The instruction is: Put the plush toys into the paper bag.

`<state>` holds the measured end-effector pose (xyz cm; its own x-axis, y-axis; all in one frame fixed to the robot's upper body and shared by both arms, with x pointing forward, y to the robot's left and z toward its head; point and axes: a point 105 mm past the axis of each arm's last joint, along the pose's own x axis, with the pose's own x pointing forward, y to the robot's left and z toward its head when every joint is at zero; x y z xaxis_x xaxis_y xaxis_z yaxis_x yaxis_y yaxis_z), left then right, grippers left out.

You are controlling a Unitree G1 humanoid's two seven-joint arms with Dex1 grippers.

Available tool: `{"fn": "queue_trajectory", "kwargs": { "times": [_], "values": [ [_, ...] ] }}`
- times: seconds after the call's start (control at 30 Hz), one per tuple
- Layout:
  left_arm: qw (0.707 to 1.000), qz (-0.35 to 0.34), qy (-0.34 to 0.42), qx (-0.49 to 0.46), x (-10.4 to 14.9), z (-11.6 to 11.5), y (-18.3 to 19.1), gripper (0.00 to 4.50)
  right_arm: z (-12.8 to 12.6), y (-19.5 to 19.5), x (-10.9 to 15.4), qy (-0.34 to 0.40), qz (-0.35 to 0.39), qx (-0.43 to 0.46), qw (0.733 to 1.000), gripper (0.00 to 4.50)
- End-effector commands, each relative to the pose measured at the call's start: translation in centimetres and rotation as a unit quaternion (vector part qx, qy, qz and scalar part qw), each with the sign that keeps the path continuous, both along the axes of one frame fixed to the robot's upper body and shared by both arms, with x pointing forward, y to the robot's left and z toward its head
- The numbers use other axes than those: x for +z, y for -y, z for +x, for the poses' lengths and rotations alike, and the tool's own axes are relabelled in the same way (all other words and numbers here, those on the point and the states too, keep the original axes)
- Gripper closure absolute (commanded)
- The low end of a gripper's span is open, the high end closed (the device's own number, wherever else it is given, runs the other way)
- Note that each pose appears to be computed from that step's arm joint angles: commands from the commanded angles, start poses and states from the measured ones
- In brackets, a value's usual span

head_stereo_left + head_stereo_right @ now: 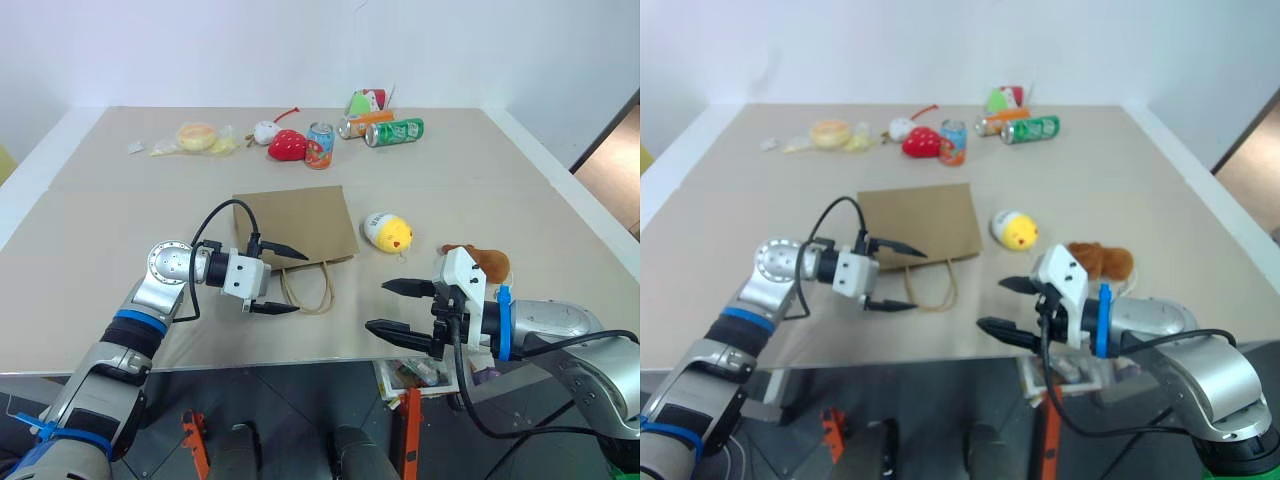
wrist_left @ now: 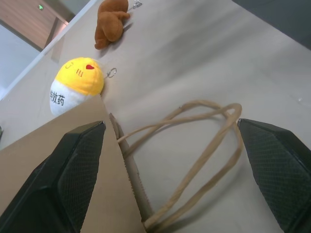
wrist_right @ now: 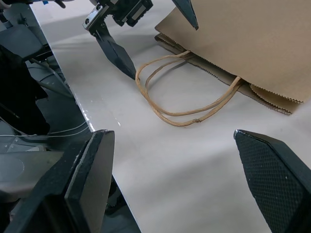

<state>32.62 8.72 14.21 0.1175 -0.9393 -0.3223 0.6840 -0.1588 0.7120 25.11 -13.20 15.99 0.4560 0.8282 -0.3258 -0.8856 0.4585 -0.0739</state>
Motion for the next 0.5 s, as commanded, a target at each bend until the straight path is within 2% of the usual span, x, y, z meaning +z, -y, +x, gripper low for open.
{"fn": "queue_trajectory", "kwargs": {
  "times": [0.03, 0.1, 0.2, 0.37, 0.43, 0.5],
  "values": [
    [1.0, 0.0, 0.019, 0.006, 0.4, 0.6, 0.2, 0.0, 0.0, 0.0, 1.0, 0.026, 0.007, -0.001, 1.0, 0.22],
    [1.0, -0.005, 0.019, 0.011, 0.6, 0.9, 0.5, 0.0, 0.1, 0.0, 1.1, 0.028, 0.008, -0.002, 1.0, 0.22],
    [0.999, -0.021, 0.019, 0.019, 1.1, 1.4, 1.0, 0.77, 0.2, 0.0, 1.1, 0.029, 0.008, -0.004, 1.0, 0.0],
    [1.0, -0.026, 0.011, 0.013, 1.2, 1.5, 1.5, 3.16, 0.1, -0.1, 1.0, 0.03, 0.009, -0.006, 0.999, 0.0],
    [0.999, -0.033, 0.002, 0.007, 1.3, 1.3, 1.7, 4.34, 0.1, -0.1, 1.0, 0.031, 0.009, -0.007, 0.999, 0.0],
    [0.999, -0.046, -0.012, 0.005, 1.7, 1.2, 1.7, 4.44, 0.1, 0.0, 1.0, 0.032, 0.008, -0.009, 0.999, 0.0]
  ]
}}
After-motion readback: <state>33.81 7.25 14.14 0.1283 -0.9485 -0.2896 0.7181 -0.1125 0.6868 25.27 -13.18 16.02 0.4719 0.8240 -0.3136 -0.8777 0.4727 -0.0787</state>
